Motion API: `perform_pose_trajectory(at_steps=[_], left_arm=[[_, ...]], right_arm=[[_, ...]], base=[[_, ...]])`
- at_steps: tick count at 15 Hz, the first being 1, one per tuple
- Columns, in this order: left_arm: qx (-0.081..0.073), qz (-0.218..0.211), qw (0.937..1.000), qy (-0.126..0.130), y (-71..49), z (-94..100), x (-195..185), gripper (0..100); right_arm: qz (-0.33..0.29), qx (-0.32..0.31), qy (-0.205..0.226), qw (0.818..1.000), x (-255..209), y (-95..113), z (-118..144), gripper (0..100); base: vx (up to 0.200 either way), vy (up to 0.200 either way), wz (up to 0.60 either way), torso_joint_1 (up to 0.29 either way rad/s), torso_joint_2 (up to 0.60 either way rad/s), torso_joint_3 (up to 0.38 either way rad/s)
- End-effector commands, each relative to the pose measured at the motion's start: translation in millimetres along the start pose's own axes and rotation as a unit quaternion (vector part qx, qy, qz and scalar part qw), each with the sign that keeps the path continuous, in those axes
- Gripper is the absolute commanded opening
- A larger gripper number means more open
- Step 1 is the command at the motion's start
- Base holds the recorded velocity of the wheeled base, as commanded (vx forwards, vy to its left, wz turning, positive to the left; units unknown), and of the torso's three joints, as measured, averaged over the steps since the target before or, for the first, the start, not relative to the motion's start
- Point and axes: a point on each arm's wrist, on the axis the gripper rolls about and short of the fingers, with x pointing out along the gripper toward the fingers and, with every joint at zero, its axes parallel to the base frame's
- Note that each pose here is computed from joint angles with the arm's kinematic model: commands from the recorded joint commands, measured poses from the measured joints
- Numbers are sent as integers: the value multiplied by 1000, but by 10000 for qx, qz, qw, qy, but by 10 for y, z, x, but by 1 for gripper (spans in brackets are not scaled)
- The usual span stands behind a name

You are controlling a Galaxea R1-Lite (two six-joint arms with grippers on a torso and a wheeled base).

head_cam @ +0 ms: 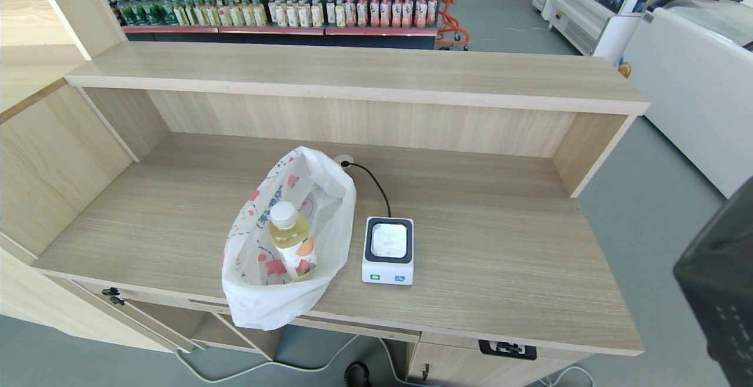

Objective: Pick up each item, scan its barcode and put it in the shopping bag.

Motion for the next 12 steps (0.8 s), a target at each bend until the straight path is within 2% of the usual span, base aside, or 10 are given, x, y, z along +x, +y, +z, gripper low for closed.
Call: perform_pose_trajectory(at_steps=[1,6,7,8,9,10,11,12], left_arm=[[-1,-1,10000,-3,0,0,0,100],[-1,-1,10000,-3,0,0,0,100],[-1,-1,10000,-3,0,0,0,100],[-1,-1,10000,-3,0,0,0,100],[-1,-1,10000,-3,0,0,0,100],[-1,-1,10000,-3,0,0,0,100],[-1,-1,10000,-3,0,0,0,100],[-1,-1,10000,-3,0,0,0,100]], right_arm=[[-12,-20,-1,10000,-1,-6,-1,0],[37,78,11,10000,-6,4,-7,0],[147,457,58,9988,-8,42,-49,0],[683,1286,426,9884,-69,191,-127,0],[1295,2232,1023,9607,-172,310,-135,0],[2084,3420,2140,8909,-363,354,-100,0],[2625,4540,3161,7906,-514,347,3,0],[2859,5308,3886,6968,-628,325,93,0]], base=[[0,0,0,0,0,0],[0,0,0,0,0,0],[0,0,0,0,0,0],[0,0,0,0,0,0],[0,0,0,0,0,0],[0,0,0,0,0,0],[0,0,0,0,0,0],[0,0,0,0,0,0]])
